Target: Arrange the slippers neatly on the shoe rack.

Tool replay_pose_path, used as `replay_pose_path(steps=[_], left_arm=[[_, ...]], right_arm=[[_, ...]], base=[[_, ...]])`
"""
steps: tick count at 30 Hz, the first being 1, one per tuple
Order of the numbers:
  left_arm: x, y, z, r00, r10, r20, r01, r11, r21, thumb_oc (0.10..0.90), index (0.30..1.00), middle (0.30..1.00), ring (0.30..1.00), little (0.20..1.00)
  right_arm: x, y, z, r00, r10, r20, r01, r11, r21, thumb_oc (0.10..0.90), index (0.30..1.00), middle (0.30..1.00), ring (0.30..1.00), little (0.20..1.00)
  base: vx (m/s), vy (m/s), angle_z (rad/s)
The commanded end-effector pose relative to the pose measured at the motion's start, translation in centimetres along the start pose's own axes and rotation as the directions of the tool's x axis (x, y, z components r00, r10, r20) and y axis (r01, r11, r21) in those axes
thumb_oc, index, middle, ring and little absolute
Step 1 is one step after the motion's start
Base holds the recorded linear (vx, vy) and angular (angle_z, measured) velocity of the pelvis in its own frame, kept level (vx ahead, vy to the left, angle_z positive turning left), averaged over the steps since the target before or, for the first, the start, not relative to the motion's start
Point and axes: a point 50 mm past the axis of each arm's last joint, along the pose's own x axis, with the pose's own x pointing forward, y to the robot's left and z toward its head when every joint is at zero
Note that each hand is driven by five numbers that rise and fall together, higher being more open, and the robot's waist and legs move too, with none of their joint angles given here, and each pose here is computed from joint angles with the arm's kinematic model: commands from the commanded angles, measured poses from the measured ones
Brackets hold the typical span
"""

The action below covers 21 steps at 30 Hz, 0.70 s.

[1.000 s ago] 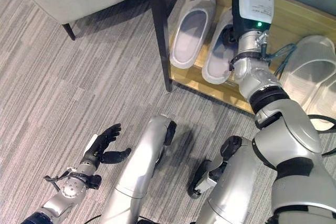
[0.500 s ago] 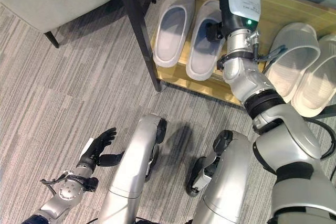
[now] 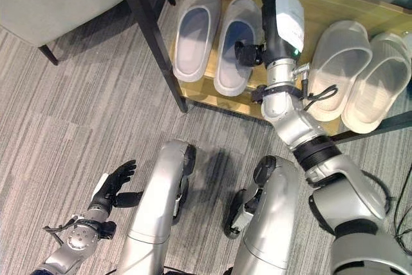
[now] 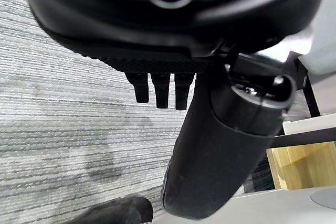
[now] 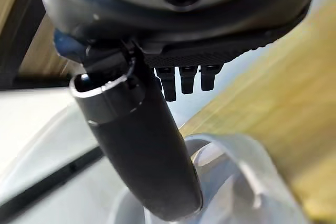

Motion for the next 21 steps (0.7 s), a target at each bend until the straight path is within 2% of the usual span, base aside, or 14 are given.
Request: replay_pose_path(steps=[1, 6, 14, 21], left_arm=[[-0.3, -0.6, 1.7, 0.995, 0.025, 0.097, -0.02, 0.999, -0.049, 0.8, 0.9, 0.9, 0.9, 0.9], [-0.2, -0.6, 1.6, 0.996, 0.033, 0.085, -0.03, 0.999, -0.043, 0.8, 0.9, 0.9, 0.9, 0.9], [-0.2, -0.6, 1.8, 0.995, 0.036, 0.09, -0.032, 0.998, -0.046, 0.8, 0.9, 0.9, 0.9, 0.9], [0.1, -0.7, 2.0, 0.994, 0.029, 0.102, -0.025, 0.999, -0.036, 0.8, 0.9, 0.9, 0.9, 0.9]], right_arm=[[1.4, -1.8, 6.1, 0.969, -0.145, 0.198, 0.078, 0.947, 0.311, 0.8, 0.9, 0.9, 0.9, 0.9], [0.1, -0.9, 5.3, 0.987, -0.089, 0.134, 0.023, 0.903, 0.429, 0.8, 0.9, 0.9, 0.9, 0.9], [-0.4, 0.7, 4.6, 0.996, -0.022, 0.083, -0.018, 0.89, 0.457, 0.8, 0.9, 0.9, 0.9, 0.9], [0.4, 2.6, 4.4, 1.0, 0.02, 0.015, -0.024, 0.878, 0.479, 0.8, 0.9, 0.9, 0.9, 0.9]], base=[[-0.01, 0.006, -0.17], [-0.01, 0.001, -0.06], [0.0, 0.0, -0.01], [0.0, 0.0, 0.0]])
